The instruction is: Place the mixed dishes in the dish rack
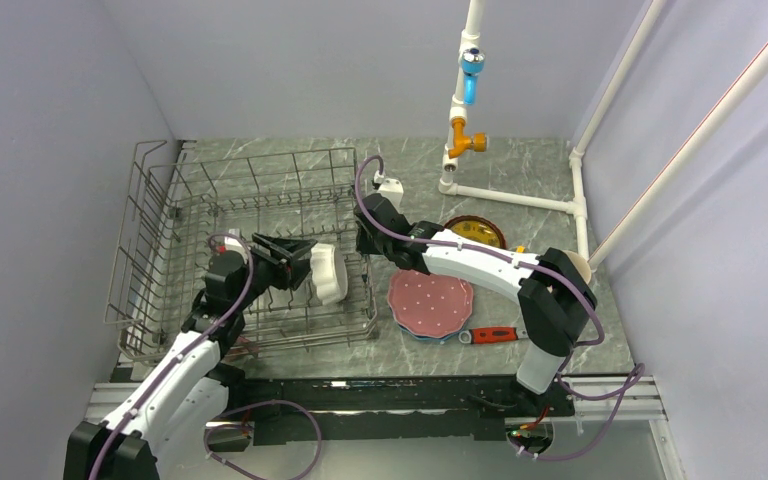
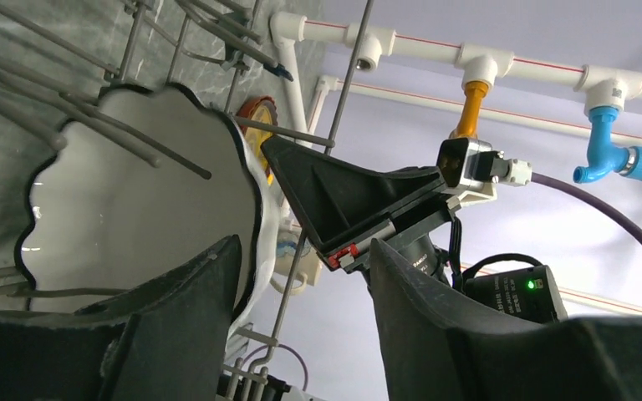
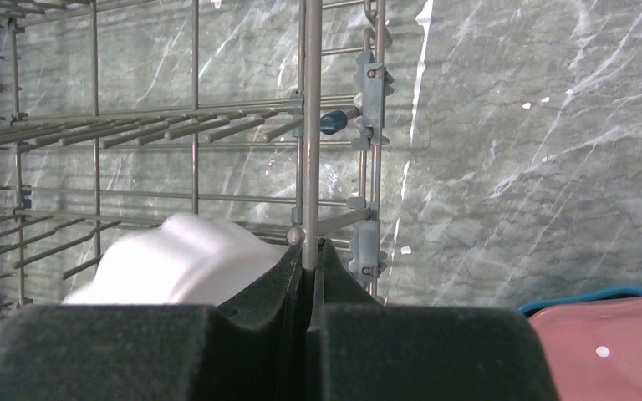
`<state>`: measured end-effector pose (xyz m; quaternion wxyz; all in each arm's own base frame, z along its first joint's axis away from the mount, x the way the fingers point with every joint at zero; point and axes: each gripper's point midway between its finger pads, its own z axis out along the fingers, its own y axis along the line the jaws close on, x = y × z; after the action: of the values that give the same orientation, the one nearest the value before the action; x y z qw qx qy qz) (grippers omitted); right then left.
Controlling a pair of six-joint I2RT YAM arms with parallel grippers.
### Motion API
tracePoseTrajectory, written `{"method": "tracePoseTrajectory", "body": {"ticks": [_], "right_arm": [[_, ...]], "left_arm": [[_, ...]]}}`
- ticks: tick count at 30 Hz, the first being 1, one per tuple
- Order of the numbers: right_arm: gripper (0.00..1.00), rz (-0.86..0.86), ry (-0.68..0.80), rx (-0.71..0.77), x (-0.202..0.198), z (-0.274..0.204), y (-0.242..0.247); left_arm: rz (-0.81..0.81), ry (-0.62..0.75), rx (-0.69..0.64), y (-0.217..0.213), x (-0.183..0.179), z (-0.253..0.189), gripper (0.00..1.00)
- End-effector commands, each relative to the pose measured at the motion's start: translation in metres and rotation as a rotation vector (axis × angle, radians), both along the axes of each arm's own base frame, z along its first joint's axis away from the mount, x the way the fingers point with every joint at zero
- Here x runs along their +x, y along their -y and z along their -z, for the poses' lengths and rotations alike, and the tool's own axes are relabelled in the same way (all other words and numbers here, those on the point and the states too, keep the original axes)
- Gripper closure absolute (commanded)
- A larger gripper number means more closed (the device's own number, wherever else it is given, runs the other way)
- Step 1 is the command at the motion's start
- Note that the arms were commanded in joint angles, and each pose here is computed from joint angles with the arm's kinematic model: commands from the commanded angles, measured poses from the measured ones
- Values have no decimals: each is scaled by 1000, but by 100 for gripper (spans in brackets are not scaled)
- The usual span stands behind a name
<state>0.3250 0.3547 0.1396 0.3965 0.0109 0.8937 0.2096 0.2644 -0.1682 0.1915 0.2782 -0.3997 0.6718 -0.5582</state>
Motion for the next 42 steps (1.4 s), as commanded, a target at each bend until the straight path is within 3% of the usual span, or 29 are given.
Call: {"method": "tracePoseTrajectory", "body": {"ticks": [1, 4, 11, 15, 21, 28, 34, 42], "right_arm": [[100, -27, 68, 103, 4, -34, -17], [100, -27, 68, 99, 4, -33, -17], [100, -31, 66, 99, 5, -33, -18], [100, -35, 66, 92, 6, -32, -19], [100, -36, 74, 87, 6, -34, -18], [100, -48, 70, 89, 6, -33, -20], [100, -53, 71, 90, 5, -34, -18], [96, -89, 71, 97, 2, -35, -22]], "left_arm": [[-9, 106, 114, -5, 5, -28, 37], [15, 104, 186, -5, 6, -21, 38], [87, 116, 214, 8, 10, -18, 38], [149, 142, 258, 26, 9, -27, 27], [224, 216, 276, 42, 6, -44, 19], [228, 156, 318, 37, -1, -24, 1], [201, 127, 388, 23, -9, -4, 1], [190, 187, 460, 14, -14, -17, 1]]}}
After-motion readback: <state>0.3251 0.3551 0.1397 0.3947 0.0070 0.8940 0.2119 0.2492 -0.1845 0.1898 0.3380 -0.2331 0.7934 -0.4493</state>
